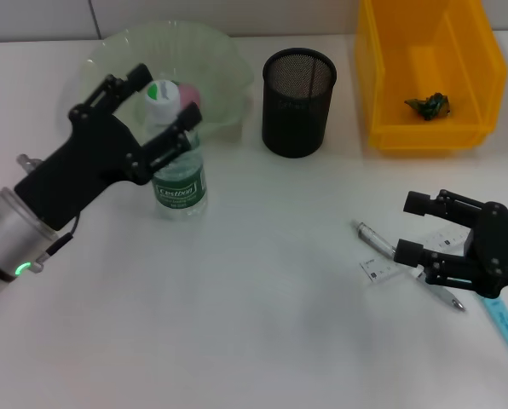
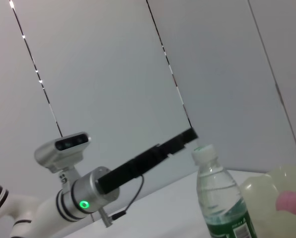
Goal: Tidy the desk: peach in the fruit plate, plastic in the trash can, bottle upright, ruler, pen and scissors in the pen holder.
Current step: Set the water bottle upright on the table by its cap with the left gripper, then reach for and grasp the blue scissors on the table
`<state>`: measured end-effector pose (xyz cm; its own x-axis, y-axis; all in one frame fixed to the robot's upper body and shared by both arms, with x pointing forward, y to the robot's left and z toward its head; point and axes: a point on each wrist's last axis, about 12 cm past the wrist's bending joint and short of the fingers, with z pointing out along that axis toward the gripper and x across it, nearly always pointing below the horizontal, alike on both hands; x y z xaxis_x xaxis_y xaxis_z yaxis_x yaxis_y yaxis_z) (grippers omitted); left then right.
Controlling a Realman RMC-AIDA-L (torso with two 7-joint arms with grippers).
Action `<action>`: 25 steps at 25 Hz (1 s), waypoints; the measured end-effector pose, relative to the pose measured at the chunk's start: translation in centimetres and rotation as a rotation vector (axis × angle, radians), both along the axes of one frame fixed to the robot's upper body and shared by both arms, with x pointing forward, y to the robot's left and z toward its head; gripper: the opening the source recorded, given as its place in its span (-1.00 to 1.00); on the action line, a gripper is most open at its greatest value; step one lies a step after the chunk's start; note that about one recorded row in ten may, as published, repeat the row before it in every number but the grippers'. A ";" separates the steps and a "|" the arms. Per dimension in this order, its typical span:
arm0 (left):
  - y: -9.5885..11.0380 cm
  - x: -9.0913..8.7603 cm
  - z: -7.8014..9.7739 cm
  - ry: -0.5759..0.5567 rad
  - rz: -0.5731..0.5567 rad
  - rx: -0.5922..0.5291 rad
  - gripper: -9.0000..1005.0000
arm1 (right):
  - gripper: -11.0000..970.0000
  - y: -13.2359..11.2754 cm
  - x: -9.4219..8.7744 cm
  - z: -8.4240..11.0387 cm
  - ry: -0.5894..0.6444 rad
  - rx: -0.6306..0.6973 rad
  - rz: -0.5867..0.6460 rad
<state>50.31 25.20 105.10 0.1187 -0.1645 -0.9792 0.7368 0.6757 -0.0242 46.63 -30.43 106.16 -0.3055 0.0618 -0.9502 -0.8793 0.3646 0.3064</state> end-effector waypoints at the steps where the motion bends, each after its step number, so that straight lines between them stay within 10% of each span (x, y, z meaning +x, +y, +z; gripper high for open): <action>1: 0.2 -0.3 0.1 -0.011 0.005 -0.019 0.61 | 0.69 0.0 0.0 0.0 -0.001 0.002 -0.003; 12: 3.0 -3.9 0.2 0.041 -0.138 -0.048 0.65 | 0.69 -2.9 3.2 4.3 0.054 0.010 -0.093; 17: 2.4 -5.2 -1.0 0.166 -0.390 0.111 0.65 | 0.69 -4.4 6.0 9.9 0.257 -0.210 -0.114; 25: 1.6 -4.7 -1.6 0.192 -0.387 0.148 0.65 | 0.68 -1.7 6.6 14.4 0.473 -0.533 -0.157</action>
<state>45.57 26.80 103.50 -0.1098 -0.0179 -0.9938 0.9273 0.3581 -0.1090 53.20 -32.08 120.61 -0.7165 -0.2955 -0.6320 -0.6219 0.6810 0.3867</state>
